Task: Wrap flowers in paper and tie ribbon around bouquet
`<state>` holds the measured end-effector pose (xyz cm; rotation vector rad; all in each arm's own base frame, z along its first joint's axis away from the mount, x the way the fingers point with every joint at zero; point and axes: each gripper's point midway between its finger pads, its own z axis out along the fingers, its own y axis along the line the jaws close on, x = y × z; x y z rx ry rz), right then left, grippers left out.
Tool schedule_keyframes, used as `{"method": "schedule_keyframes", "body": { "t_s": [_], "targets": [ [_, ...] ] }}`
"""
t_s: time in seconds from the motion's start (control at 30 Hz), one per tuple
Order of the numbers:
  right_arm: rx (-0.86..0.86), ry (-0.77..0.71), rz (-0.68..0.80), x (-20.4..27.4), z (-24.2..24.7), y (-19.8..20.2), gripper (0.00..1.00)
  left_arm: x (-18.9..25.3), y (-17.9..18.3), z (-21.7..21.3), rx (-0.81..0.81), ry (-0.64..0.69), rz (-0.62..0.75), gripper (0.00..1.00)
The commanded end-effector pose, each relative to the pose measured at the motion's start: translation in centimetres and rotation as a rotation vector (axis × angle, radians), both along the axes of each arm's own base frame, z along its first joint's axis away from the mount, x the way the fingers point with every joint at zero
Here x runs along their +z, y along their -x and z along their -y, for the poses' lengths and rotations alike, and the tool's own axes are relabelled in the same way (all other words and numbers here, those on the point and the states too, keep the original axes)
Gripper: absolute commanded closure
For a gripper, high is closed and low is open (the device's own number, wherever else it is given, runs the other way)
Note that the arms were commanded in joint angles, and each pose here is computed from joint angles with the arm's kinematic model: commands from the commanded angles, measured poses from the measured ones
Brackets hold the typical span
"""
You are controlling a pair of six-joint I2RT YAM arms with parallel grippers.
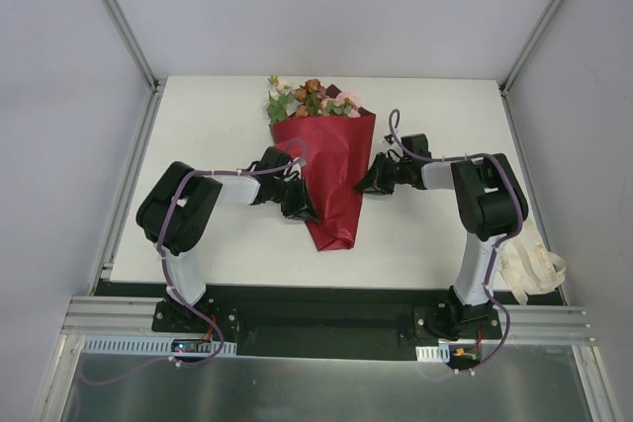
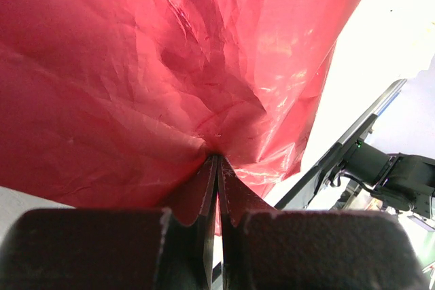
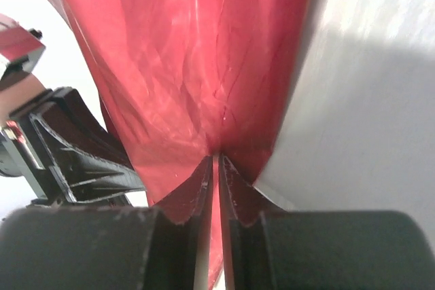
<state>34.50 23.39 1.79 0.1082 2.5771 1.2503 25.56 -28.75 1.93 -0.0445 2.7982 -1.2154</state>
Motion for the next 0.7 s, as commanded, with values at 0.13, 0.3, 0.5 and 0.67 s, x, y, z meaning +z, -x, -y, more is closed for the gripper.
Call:
{"method": "schedule_keyframes", "body": {
  "t_s": [0.13, 0.3, 0.5, 0.67],
  "targets": [
    [-0.129, -0.007, -0.027, -1.3, 2.2, -4.7, 0.89, -2.1, 2.4, -1.1, -0.013, -0.063, -0.084, 1.0],
    [-0.167, -0.026, -0.057, -0.2, 2.4, -7.0, 0.89, -2.0, 2.9, -1.0, -0.017, -0.057, -0.097, 1.0],
    [-0.229, -0.008, -0.132, -1.1, 3.0, -8.7, 0.9, -1.7, 3.1, -0.9, -0.022, -0.046, -0.103, 1.0],
    [-0.29, -0.043, -0.158, -0.4, 3.3, -11.3, 0.9, -1.8, 3.3, -0.9, -0.023, -0.046, -0.112, 1.0]
  ]
}}
